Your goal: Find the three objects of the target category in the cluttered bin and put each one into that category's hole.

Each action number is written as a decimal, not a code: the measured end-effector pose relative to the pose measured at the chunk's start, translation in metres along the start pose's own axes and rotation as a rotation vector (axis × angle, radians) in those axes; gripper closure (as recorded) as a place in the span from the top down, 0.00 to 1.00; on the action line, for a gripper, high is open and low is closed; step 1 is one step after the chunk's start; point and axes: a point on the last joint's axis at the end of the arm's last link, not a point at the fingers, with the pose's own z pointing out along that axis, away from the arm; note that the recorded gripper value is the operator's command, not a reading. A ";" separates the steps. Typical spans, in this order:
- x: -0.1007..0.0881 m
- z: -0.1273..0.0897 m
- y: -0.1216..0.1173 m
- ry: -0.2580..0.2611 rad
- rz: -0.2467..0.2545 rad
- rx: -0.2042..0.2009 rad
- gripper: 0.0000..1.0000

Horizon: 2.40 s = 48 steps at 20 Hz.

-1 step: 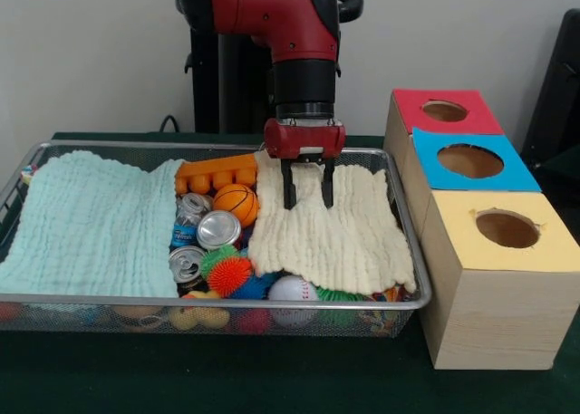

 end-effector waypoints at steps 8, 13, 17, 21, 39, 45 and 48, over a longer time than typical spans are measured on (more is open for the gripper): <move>0.006 0.008 -0.003 -0.034 -0.025 0.026 1.00; 0.009 0.009 -0.003 -0.061 -0.024 0.031 1.00; 0.011 0.010 -0.002 -0.078 -0.023 0.032 0.00; 0.012 0.011 -0.004 -0.079 -0.021 0.036 0.00; -0.012 -0.019 -0.031 0.155 0.049 -0.012 0.00; -0.036 -0.050 -0.067 0.321 0.104 -0.036 0.00; -0.048 -0.063 -0.080 0.348 0.112 -0.032 0.00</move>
